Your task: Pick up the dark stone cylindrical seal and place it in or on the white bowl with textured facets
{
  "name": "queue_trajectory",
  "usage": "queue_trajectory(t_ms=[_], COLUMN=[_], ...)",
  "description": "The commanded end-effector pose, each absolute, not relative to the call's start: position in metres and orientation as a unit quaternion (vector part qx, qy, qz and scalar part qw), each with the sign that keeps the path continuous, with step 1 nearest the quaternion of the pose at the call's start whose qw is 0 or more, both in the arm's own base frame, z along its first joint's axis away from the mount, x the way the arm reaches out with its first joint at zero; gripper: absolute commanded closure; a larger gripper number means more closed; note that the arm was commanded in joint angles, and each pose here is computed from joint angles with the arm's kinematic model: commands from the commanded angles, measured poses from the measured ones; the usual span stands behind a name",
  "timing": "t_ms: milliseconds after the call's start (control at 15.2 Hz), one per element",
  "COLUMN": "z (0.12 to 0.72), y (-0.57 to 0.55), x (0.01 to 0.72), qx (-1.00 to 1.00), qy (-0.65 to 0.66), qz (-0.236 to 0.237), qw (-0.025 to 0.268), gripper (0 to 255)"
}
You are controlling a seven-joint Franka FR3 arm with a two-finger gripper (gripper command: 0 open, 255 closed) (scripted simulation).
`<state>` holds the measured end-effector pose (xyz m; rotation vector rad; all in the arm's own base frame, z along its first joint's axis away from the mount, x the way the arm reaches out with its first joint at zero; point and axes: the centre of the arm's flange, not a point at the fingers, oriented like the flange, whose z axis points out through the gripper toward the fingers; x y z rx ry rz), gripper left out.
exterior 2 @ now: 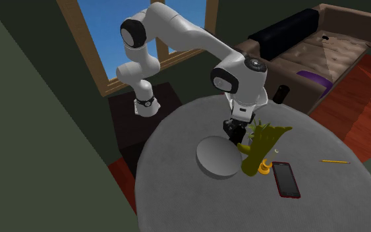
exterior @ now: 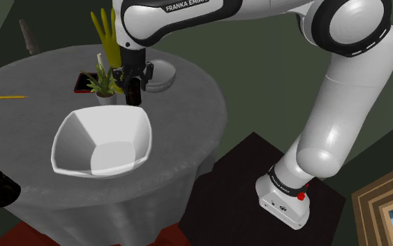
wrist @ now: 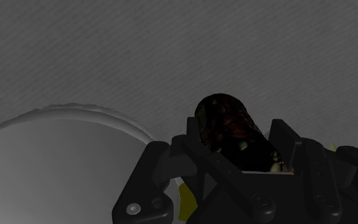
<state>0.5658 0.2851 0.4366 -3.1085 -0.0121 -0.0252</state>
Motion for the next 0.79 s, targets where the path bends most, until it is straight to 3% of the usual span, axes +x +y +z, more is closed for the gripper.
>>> queue_trajectory(t_ms=[0,726], z=[0.446,0.504], y=[0.285,0.285], x=[0.566,0.566], qx=[-1.000,-1.000], qy=[-0.004,-0.004], qz=[-0.008,-0.008], qw=[0.016,0.016], gripper=[255,255])
